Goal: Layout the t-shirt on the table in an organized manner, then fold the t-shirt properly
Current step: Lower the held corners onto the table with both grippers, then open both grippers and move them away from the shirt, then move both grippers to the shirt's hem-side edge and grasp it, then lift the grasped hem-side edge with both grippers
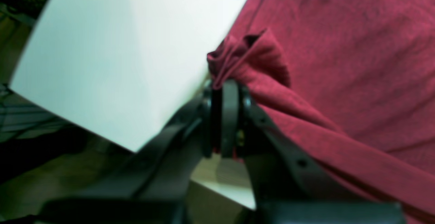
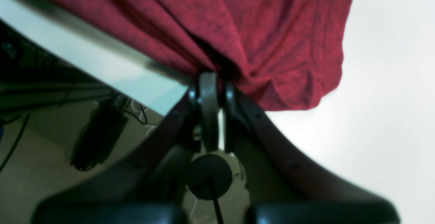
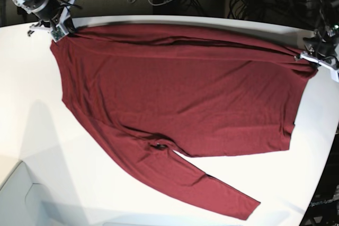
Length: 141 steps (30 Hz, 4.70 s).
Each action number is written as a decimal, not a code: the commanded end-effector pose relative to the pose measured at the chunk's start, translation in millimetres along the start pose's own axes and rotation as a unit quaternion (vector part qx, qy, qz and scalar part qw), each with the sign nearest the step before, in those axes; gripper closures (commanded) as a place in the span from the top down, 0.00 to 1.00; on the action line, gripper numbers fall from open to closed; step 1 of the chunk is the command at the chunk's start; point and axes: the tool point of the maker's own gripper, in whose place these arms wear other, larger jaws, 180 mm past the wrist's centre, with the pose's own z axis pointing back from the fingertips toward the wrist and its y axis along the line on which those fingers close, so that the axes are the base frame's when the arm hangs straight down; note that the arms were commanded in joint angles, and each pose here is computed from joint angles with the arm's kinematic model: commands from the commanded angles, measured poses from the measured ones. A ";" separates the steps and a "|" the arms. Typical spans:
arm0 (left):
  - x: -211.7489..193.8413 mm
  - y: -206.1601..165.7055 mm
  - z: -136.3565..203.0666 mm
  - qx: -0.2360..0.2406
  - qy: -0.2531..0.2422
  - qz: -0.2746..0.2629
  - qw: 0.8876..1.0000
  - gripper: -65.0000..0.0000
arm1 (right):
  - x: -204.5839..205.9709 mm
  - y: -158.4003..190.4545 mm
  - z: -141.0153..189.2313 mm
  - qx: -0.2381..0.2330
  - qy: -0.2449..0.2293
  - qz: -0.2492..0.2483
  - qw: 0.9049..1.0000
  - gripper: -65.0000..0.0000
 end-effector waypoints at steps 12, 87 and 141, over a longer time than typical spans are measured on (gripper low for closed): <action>-13.1 16.5 -9.6 0.019 0.014 0.014 1.000 0.01 | 24.1 6.4 5.7 -0.007 -0.022 0.008 1.000 0.10; 180.1 -61.5 -113.2 -0.011 -0.151 0.022 0.988 0.78 | 274.2 -168.1 -170.7 -0.055 -0.199 -0.210 0.956 0.64; 151.7 -121.6 -180.7 -0.031 -0.172 -0.023 0.984 0.00 | 240.3 -153.9 -176.4 -0.053 -0.187 -0.217 0.957 0.00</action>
